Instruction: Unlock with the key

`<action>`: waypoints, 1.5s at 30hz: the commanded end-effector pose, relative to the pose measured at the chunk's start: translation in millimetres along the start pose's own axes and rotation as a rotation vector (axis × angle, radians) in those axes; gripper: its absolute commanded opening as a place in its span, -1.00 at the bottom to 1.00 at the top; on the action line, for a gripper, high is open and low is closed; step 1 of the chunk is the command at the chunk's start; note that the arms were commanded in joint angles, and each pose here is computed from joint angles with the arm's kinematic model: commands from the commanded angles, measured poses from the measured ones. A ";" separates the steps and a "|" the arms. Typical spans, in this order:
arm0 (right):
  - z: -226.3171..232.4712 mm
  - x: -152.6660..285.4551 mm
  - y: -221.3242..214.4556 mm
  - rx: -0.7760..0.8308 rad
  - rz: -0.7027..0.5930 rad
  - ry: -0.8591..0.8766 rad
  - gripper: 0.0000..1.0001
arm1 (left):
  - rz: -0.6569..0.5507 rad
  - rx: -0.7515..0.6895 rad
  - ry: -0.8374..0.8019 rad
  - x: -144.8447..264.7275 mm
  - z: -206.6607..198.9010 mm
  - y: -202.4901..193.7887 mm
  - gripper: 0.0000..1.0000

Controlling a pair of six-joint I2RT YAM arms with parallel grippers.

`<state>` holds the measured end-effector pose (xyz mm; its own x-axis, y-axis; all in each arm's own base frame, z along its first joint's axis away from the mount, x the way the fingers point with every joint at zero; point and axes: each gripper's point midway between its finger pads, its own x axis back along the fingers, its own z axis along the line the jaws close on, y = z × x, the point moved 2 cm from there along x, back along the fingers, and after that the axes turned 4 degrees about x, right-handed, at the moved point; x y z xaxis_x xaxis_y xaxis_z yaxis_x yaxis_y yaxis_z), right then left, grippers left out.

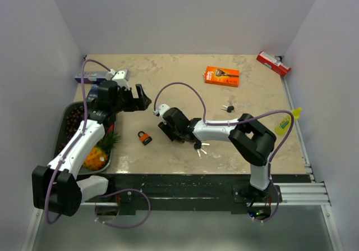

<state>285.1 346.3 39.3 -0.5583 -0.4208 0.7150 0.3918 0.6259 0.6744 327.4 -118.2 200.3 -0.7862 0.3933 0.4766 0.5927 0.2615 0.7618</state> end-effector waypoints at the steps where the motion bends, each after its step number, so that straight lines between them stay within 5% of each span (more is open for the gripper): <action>1: -8.7 3.6 5.5 -0.001 0.020 -0.045 -0.13 | -0.033 -0.006 -0.005 4.6 -0.3 6.4 0.98; 8: -12.9 10.3 9.0 -0.069 0.028 0.002 -0.73 | -0.030 -0.006 -0.012 4.6 -1.2 5.6 0.98; 14: -29.0 19.3 18.8 -0.173 0.015 0.033 -1.00 | -0.031 -0.014 -0.039 6.4 -5.1 5.5 0.98; 33: -82.5 89.3 84.4 -0.596 -0.263 0.172 -1.00 | 0.041 -0.036 -0.467 13.5 -63.0 -22.0 0.95; 45: -71.9 94.1 91.4 -0.766 -0.444 0.279 -1.00 | 0.070 -0.045 -0.415 5.8 -57.3 -30.8 0.95</action>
<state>312.5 296.4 135.4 -0.5794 -0.6276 0.5200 0.6879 -0.0345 0.7249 288.8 -172.9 196.3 -0.5935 0.7282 0.3428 0.6579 0.1936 0.7278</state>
